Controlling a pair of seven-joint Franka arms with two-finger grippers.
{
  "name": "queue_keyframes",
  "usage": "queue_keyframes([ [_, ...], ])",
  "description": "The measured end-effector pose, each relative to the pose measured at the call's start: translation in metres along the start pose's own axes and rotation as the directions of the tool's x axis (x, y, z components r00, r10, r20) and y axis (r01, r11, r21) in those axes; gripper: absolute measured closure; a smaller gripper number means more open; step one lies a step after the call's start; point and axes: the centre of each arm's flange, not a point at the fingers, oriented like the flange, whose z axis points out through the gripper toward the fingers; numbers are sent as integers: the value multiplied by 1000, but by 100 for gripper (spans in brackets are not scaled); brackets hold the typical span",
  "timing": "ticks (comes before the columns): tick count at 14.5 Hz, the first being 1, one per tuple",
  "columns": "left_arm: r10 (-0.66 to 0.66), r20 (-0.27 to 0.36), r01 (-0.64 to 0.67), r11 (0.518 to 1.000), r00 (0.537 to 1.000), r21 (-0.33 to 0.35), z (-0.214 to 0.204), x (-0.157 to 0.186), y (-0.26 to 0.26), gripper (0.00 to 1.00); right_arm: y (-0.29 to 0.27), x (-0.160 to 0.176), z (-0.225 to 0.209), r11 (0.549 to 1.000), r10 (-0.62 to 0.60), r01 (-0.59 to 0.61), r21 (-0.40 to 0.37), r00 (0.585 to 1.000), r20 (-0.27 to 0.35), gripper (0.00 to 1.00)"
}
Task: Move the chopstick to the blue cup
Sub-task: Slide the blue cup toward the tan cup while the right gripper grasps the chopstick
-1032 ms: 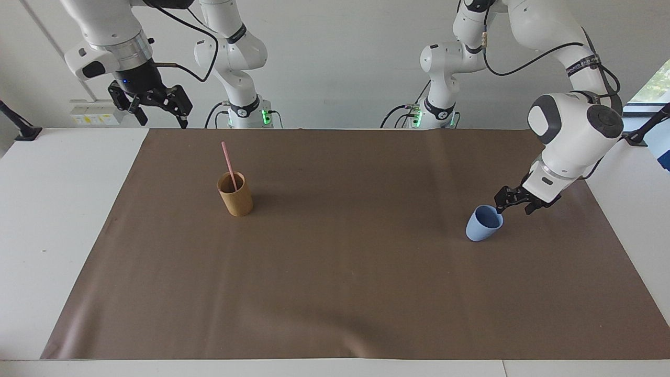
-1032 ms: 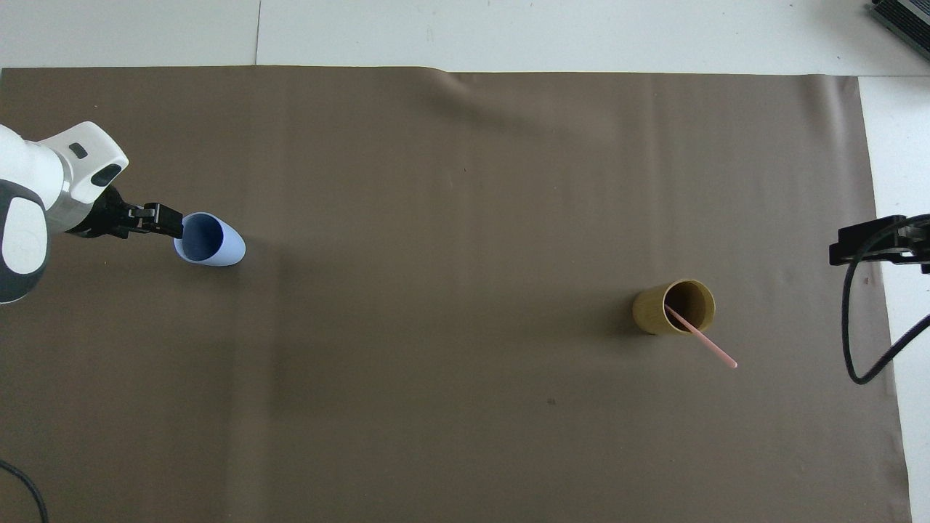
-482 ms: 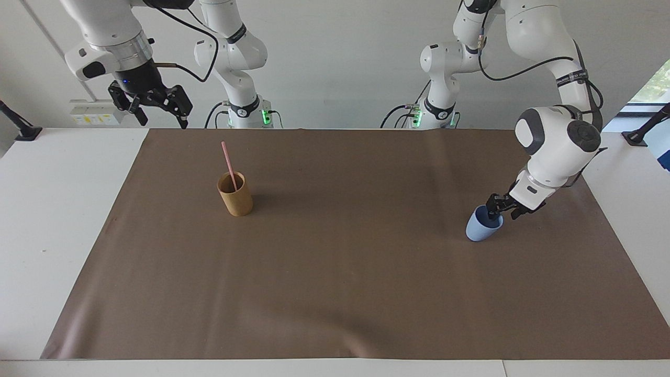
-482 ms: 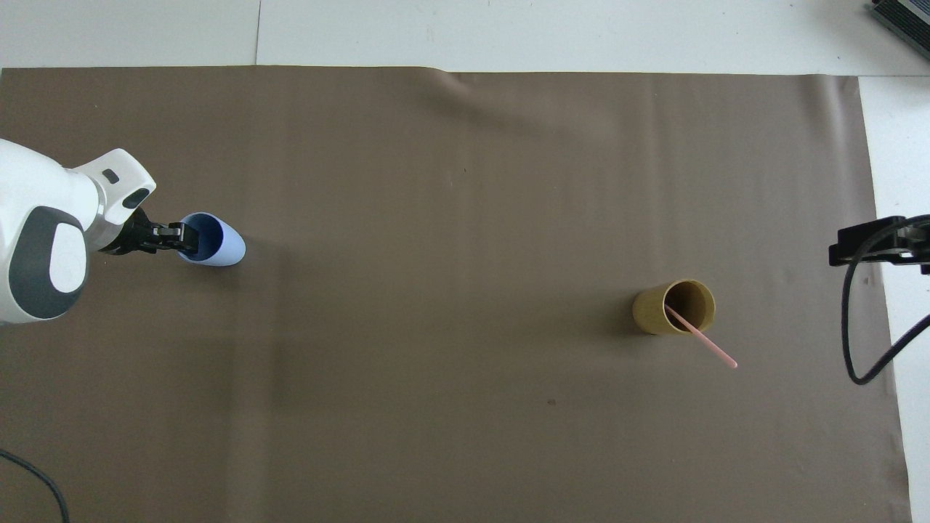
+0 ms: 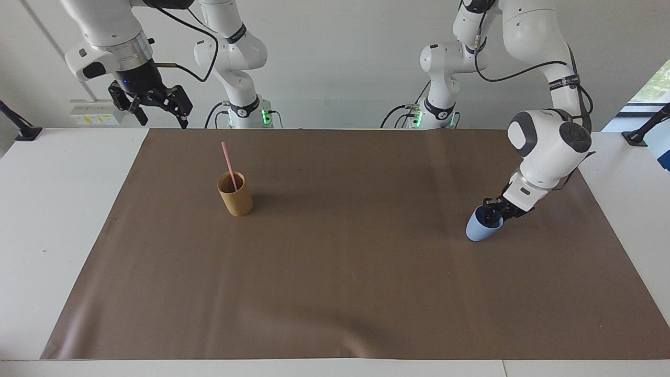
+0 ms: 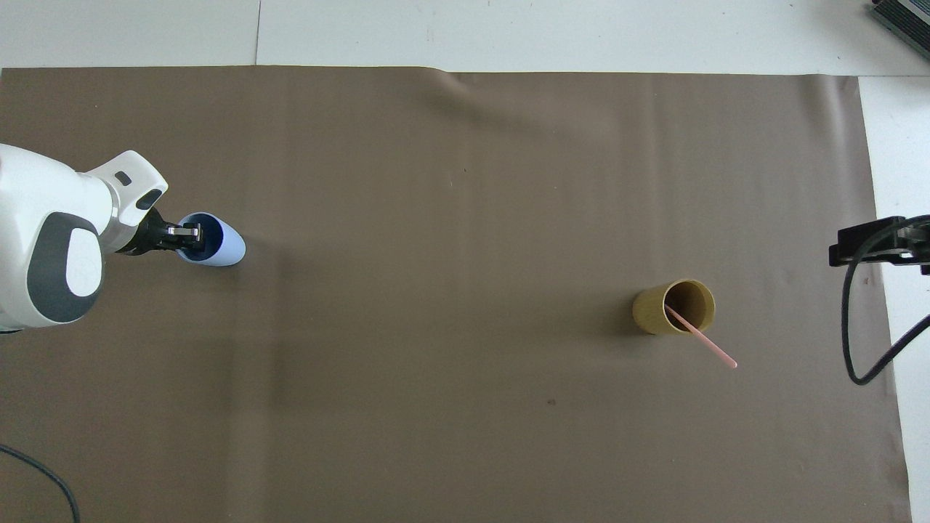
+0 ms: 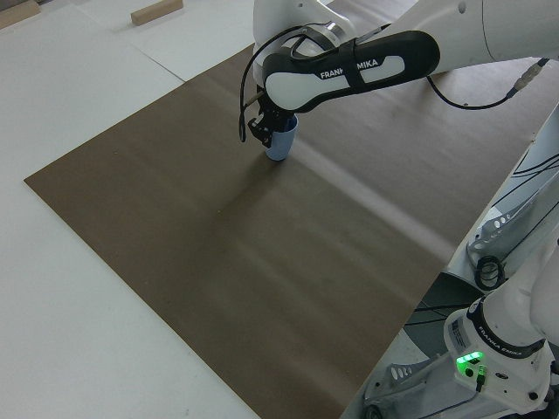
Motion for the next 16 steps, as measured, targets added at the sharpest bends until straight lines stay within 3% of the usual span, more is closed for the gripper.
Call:
queue_keyframes([
  [2, -5, 1, 5, 1000, 1000, 0, 0, 0, -1, 94, 0, 0, 0, 1000, 0, 0, 0, 1000, 0, 0],
  [7, 0, 1, 0, 1000, 1000, -4, -34, -8, 21, 95, 0, 0, 0, 1000, 0, 0, 0, 1000, 0, 0],
  [11, -11, 15, 11, 1000, 1000, -6, -44, -25, 126, 95, 3, -3, 7, 1000, 4, -4, -1, 1000, 17, 0],
  [16, -49, 40, 49, 999, 998, 0, -26, -63, 250, 95, 5, -21, 43, 996, -91, 91, 5, 991, 100, 0],
])
